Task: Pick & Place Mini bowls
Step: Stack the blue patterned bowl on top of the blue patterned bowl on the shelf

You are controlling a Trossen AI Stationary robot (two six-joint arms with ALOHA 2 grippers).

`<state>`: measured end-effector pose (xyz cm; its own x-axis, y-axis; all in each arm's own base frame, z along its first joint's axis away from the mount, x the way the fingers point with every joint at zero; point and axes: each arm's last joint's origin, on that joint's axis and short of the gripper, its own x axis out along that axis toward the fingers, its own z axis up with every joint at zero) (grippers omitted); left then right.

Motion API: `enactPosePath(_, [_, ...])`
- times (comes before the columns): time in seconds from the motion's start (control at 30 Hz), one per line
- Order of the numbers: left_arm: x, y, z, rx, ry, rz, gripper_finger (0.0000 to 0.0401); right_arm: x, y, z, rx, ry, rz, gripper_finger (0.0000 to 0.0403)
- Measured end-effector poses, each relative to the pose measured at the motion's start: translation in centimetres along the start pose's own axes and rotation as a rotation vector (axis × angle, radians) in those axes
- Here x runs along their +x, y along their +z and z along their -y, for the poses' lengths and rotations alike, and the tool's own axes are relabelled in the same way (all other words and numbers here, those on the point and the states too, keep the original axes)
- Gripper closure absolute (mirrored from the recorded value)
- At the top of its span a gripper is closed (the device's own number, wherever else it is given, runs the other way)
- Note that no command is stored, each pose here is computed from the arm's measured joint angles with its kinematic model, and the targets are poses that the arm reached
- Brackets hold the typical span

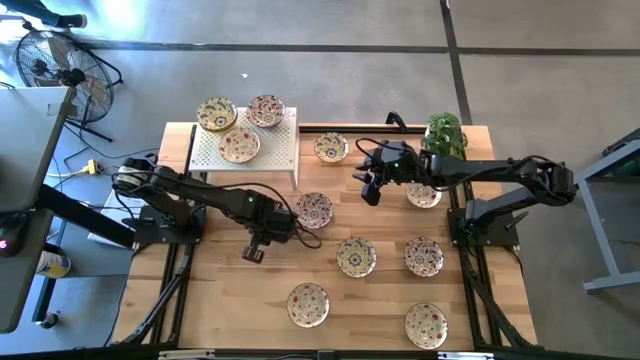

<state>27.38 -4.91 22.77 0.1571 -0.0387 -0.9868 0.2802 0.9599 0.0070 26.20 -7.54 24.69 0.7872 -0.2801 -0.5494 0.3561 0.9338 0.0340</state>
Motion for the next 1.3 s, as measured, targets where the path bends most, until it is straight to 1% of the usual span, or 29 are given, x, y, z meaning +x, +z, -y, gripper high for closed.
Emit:
enactPosePath(0.1, [-1.4, -0.1, 0.0, -0.02, -0.002, -0.01, 0.0395, 0.0, 0.0, 0.0, 0.0, 0.0, 0.002, 0.0295])
enactPosePath(0.17, [-3.0, 0.1, 0.0, -0.037, -0.001, 0.001, 0.0394, 0.0, 0.1, 0.0, 0.0, 0.0, 0.009, 0.0295])
enactPosePath(0.3, [-8.2, 0.4, 0.1, -0.081, 0.004, 0.093, 0.0395, 0.0, 0.2, 0.0, -0.008, 0.001, 0.021, 0.0295])
enactPosePath(0.43, [-14.3, 0.6, -0.8, -0.165, 0.023, 0.264, 0.0395, 0.0, 0.3, 0.0, -0.014, 0.002, 0.031, 0.0295])
enactPosePath(0.5, [-17.1, 0.4, -2.0, -0.256, 0.077, 0.33, 0.0395, 0.0, 0.3, 0.0, -0.023, 0.002, 0.034, 0.0295])
enactPosePath(0.6, [-21.0, -0.5, -4.4, -0.395, 0.193, 0.448, 0.0395, 0.0, 0.4, 0.0, -0.037, 0.002, 0.041, 0.0295])
enactPosePath(0.7, [-23.2, -1.6, -7.3, -0.532, 0.312, 0.48, 0.0395, 0.0, 0.5, 0.0, -0.052, 0.003, 0.057, 0.0295])
enactPosePath(0.83, [-23.7, -2.6, -12.0, -0.67, 0.429, 0.457, 0.0395, 0.0, 0.7, 0.0, -0.053, 0.003, 0.077, 0.0295])
enactPosePath(0.93, [-23.1, -3.7, -15.2, -0.712, 0.492, 0.394, 0.0396, 0.0, 0.8, 0.0, -0.05, 0.003, 0.08, 0.0295])
enactPosePath(1.0, [-22.4, -3.9, -17.4, -0.727, 0.524, 0.355, 0.0396, 0.0, 0.8, 0.0, -0.049, 0.003, 0.08, 0.0295])
enactPosePath(1.07, [-21.3, -4.3, -19.3, -0.737, 0.541, 0.284, 0.0396, 0.0, 0.8, 0.0, -0.047, 0.003, 0.08, 0.0295])
enactPosePath(1.17, [-19.6, -4.2, -21.6, -0.734, 0.544, 0.209, 0.0396, 0.0, 0.8, 0.0, -0.028, -0.006, 0.08, 0.0295])
enactPosePath(1.3, [-17.6, -4.1, -23.6, -0.747, 0.52, 0.142, 0.0396, 0.0, 0.8, 0.0, -0.025, -0.023, 0.08, 0.0295])
